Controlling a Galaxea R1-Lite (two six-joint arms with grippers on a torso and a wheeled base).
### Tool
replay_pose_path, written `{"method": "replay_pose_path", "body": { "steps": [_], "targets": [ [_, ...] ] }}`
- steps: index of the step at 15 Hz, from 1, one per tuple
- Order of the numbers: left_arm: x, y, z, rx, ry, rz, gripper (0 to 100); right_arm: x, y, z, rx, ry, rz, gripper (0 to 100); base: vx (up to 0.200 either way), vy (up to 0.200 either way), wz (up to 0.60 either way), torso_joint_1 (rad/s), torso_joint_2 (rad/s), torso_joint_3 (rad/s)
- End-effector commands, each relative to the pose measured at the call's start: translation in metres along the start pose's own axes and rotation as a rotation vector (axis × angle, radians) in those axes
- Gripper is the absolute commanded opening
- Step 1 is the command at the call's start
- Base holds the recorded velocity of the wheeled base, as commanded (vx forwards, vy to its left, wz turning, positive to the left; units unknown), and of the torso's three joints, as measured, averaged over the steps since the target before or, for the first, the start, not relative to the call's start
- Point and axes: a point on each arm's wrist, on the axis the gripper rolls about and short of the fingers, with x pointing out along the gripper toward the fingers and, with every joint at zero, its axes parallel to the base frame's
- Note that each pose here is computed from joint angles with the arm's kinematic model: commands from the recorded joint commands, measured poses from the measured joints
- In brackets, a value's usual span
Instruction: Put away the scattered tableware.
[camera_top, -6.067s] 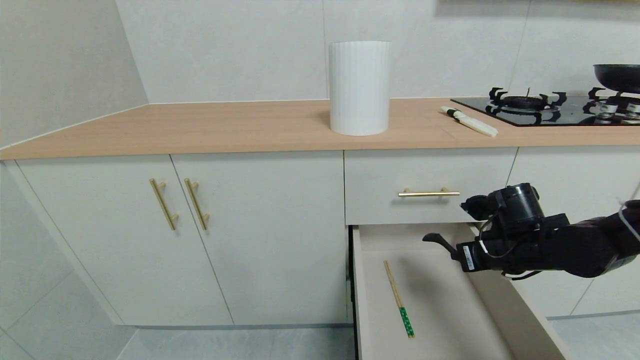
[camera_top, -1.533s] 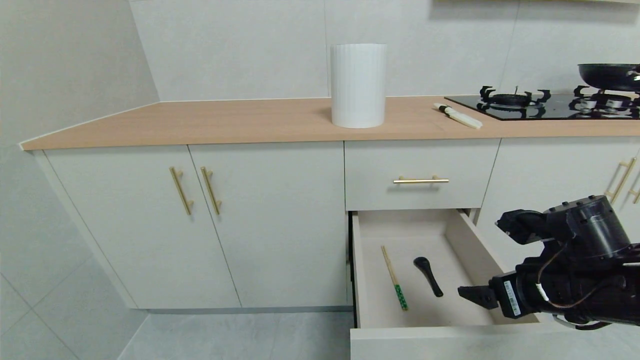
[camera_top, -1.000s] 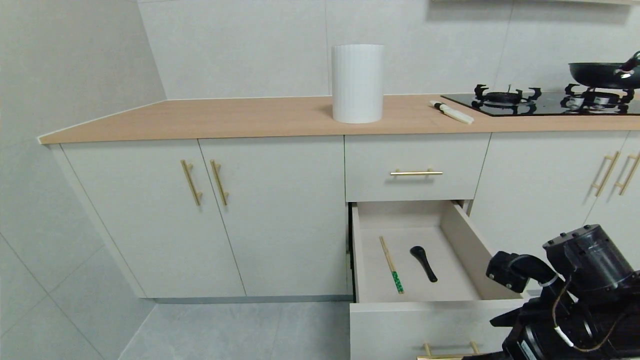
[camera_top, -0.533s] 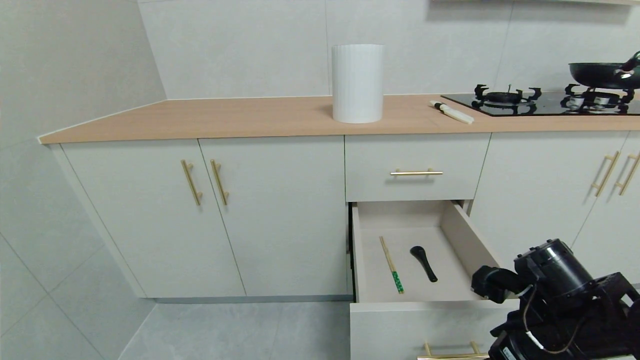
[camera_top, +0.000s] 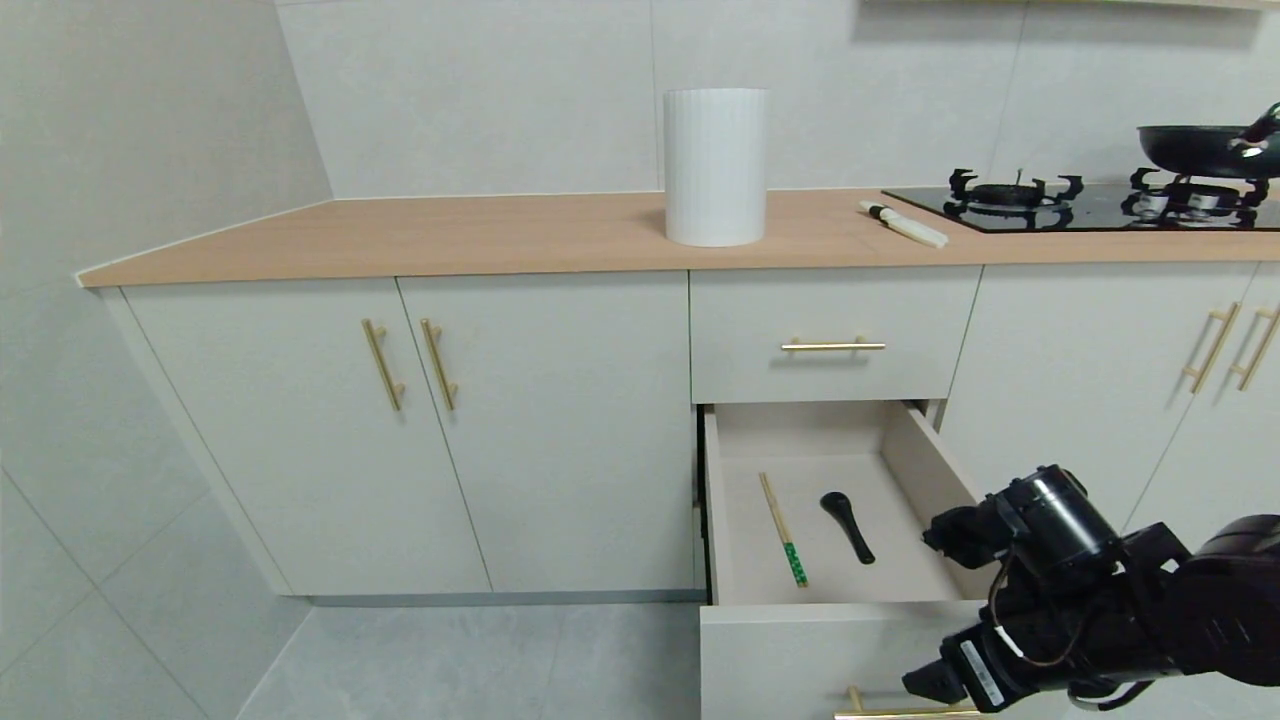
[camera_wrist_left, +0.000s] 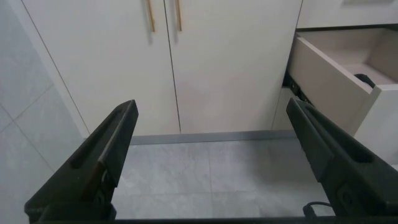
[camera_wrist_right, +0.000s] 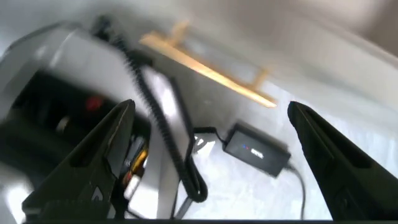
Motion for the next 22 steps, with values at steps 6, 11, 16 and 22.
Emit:
{"method": "replay_pose_path", "body": {
  "steps": [6, 11, 16, 22],
  "targets": [
    [0.000, 0.000, 0.000, -0.001, 0.000, 0.000, 100, 0.024, -0.001, 0.025, 0.126, -0.016, -0.111, 100, 0.000, 0.000, 0.00, 0.000, 0.00, 0.000],
    [0.000, 0.000, 0.000, 0.001, 0.000, 0.000, 100, 0.037, -0.008, 0.053, 0.165, -0.109, -0.127, 100, 0.000, 0.000, 0.00, 0.000, 0.00, 0.000],
    [0.000, 0.000, 0.000, -0.001, 0.000, 0.000, 100, 0.061, -0.029, 0.093, 0.203, -0.177, -0.176, 100, 0.000, 0.000, 0.00, 0.000, 0.00, 0.000],
    [0.000, 0.000, 0.000, 0.001, 0.000, 0.001, 100, 0.097, -0.045, 0.129, 0.240, -0.263, -0.190, 100, 0.000, 0.000, 0.00, 0.000, 0.00, 0.000]
  ]
}}
